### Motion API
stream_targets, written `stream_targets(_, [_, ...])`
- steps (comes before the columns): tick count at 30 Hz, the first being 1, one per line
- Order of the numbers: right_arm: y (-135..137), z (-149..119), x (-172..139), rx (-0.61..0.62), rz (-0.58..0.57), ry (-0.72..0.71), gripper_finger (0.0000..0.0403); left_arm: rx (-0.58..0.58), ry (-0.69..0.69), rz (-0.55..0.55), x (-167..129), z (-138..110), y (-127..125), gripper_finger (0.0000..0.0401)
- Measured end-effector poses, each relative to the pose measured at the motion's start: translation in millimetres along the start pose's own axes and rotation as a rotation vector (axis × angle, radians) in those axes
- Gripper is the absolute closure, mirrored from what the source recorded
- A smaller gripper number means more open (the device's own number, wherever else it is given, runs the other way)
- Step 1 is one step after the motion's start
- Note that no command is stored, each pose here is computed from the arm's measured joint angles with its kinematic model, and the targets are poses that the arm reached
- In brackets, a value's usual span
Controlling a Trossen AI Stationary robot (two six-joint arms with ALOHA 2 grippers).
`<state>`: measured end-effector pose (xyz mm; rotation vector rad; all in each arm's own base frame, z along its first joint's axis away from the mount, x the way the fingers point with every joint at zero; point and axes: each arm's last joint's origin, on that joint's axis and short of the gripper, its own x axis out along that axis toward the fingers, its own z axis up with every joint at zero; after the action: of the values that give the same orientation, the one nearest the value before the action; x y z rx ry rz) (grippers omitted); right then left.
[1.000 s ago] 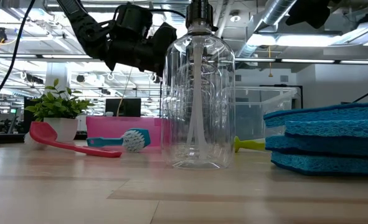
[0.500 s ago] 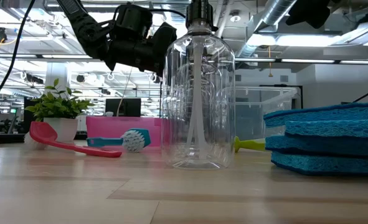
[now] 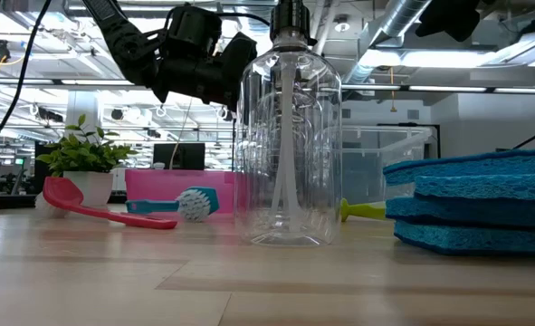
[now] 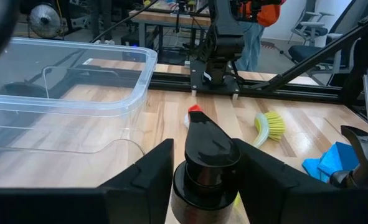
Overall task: Pick & Place Kitchen Sink Supplies
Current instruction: Put the spray bottle into the pink bin
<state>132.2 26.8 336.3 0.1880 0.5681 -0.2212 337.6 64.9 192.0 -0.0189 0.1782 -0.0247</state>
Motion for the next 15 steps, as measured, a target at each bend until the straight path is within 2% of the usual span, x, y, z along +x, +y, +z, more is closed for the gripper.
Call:
stream_targets(6, [0.0, 0.0, 0.0, 0.000, 0.000, 0.000, 0.0284, -0.003, -0.002, 0.000, 0.0, 0.2, 0.0, 0.0265])
stream_targets(15, [0.0, 0.1, 0.0, 0.000, 0.000, 0.000, 0.0284, -0.027, -0.002, 0.000, 0.0, 0.1, 0.0, 0.0251])
